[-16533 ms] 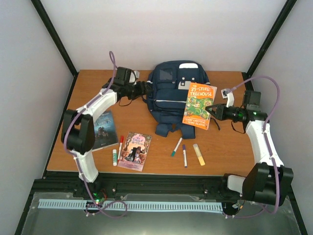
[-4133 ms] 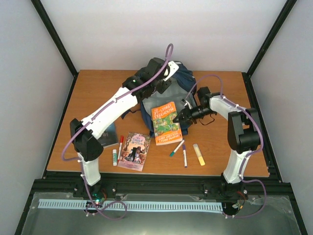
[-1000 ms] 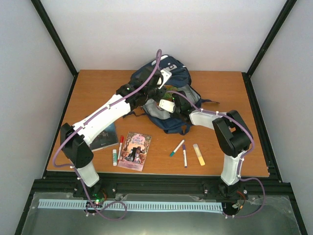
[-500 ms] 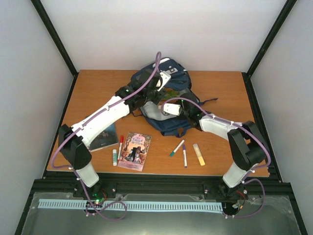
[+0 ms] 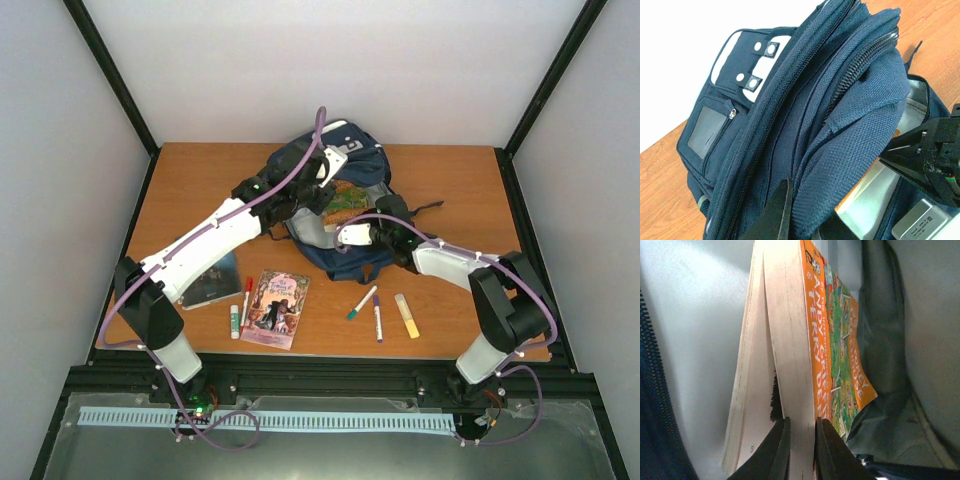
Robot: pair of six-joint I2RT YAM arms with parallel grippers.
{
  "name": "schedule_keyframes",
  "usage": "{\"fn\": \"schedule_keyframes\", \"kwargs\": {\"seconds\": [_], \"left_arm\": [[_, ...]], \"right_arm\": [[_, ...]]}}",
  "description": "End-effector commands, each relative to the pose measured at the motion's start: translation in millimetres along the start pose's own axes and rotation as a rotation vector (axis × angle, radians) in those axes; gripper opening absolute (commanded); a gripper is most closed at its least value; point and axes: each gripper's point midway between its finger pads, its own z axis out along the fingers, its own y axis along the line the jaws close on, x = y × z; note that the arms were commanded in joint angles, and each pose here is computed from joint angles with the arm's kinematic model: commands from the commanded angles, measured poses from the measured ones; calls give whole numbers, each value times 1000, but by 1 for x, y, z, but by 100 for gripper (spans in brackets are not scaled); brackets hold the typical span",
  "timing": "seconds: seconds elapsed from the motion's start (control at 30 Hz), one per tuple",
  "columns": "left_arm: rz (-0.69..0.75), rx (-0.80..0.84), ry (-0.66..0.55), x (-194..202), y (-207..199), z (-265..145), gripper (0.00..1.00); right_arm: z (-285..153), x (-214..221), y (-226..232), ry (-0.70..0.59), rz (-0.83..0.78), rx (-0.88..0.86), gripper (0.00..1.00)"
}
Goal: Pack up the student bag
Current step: Place the book in the student bag.
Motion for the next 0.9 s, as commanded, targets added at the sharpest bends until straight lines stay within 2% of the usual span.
{"fn": "schedule_keyframes", "kwargs": {"seconds": [0.0,0.23,0.47,0.6,0.73,0.87], "left_arm": [[-31,17,-147,-41,6,-32,1],[-25,24,-152,-45,6,-36,1],[-17,32,-147,-43,4,-37,1],[-12,23,-140,-40,5,-36,1],[-12,14,-131,-35,7,-32,1],[-20,25,-131,-34,6,-28,1]], "right_arm": [[0,-21,-39,-71,-148,103,8],[27,-21,-55,-55,-312,166,7],[53,-8,-58,-21,-346,151,9],[29,-17,-41,-85,-333,123,4],[-3,-22,-14,-102,-413,141,3],[-21,-21,-28,-64,-488,221,3]]}}
